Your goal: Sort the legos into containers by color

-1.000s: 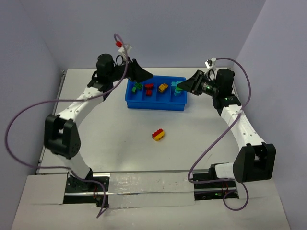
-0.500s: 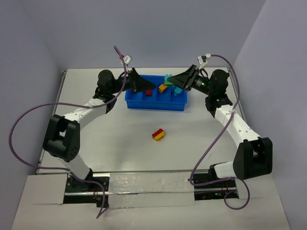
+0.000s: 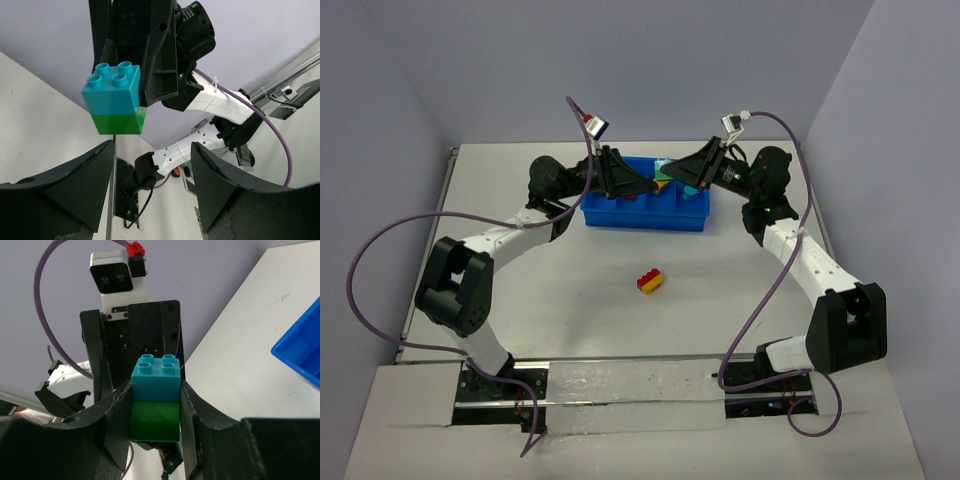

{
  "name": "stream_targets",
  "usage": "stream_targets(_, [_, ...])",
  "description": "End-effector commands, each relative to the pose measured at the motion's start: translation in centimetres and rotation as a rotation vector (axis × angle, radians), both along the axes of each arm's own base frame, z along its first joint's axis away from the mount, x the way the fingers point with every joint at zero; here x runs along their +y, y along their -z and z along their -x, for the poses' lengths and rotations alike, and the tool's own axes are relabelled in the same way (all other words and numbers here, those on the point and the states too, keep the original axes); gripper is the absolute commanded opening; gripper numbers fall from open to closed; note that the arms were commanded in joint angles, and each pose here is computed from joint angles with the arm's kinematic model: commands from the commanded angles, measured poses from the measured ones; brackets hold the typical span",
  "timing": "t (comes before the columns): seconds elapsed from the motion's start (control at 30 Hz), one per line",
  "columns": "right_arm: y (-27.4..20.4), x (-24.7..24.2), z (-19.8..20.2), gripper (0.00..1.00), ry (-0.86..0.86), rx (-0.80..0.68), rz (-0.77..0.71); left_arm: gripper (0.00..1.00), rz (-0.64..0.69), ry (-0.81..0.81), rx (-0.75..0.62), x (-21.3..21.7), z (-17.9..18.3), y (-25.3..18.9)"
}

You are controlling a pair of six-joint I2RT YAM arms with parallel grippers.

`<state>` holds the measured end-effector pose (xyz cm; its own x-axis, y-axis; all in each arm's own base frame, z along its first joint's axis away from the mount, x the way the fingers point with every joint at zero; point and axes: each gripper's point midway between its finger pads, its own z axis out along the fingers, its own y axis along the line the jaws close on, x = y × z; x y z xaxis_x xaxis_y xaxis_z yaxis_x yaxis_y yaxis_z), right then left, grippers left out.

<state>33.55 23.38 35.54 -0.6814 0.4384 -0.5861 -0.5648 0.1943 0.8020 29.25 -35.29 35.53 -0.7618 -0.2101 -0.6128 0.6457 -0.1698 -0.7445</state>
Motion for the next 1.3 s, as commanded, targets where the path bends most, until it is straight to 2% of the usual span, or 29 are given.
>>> stream_targets(0.0, [-0.8, 0.7, 0.9, 0.00, -0.037, -0.075, -0.006, 0.71, 0.046, 0.018, -0.056, 0.1, 0.6, -1.3])
stream_targets(0.47, [-1.1, 1.0, 1.6, 0.00, -0.064, -0.094, -0.015, 0.67, -0.014, -0.018, -0.018, -0.5, -0.6, 0.4])
stream_targets(0.9, [-0.5, 1.9, 2.2, 0.00, -0.092, -0.095, -0.002, 0.64, 0.020, -0.023, -0.009, -0.5, -0.8, -0.6])
stream_targets(1.0, [-0.4, 1.9, 2.1, 0.00, -0.090, -0.093, -0.002, 0.58, 0.026, -0.025, -0.010, -0.4, -0.7, -0.7])
stream_targets(1.1, [-0.4, 2.0, 2.2, 0.00, -0.095, -0.093, -0.002, 0.48, 0.026, -0.024, -0.010, -0.3, -0.5, -0.6])
stream_targets(1.27, [-0.1, 2.0, 2.1, 0.01, -0.092, -0.091, 0.013, 0.16, 0.020, -0.013, -0.023, -0.3, -0.2, -0.4])
